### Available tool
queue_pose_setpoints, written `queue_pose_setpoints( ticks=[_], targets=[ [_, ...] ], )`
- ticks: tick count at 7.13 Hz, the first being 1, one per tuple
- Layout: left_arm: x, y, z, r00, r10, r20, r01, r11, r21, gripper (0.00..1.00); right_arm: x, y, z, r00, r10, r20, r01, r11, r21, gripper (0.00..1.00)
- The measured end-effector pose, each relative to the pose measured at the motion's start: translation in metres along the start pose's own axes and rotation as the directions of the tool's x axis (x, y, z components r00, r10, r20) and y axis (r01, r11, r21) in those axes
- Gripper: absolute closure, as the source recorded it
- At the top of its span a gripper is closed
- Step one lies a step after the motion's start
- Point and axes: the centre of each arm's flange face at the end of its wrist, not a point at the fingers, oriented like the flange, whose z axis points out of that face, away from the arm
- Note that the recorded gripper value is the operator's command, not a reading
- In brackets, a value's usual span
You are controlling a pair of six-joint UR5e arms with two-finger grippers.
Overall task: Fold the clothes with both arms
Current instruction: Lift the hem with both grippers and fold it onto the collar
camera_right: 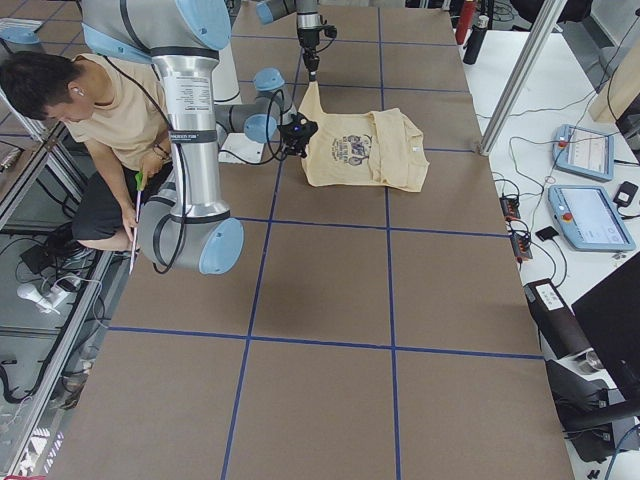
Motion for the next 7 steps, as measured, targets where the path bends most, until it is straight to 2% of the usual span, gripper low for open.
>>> queue_pose_setpoints(
  ticks=[3,5,7],
  targets=[
    [0.031,-0.132,0.047,0.991,0.125,0.053,-0.131,0.979,0.156,1.00,-0.099,-0.109,0.022,0.995,-0.082,-0.064,0.085,0.995,0.054,1.00],
    [0.035,-0.177,0.046,0.984,0.172,0.042,-0.177,0.962,0.209,1.00,-0.142,-0.166,0.043,0.986,-0.128,-0.107,0.139,0.985,0.101,1.00],
    [0.053,-0.206,0.051,0.987,0.156,0.044,-0.162,0.958,0.238,1.00,-0.187,-0.206,0.078,0.973,-0.166,-0.162,0.187,0.974,0.128,1.00]
  ],
)
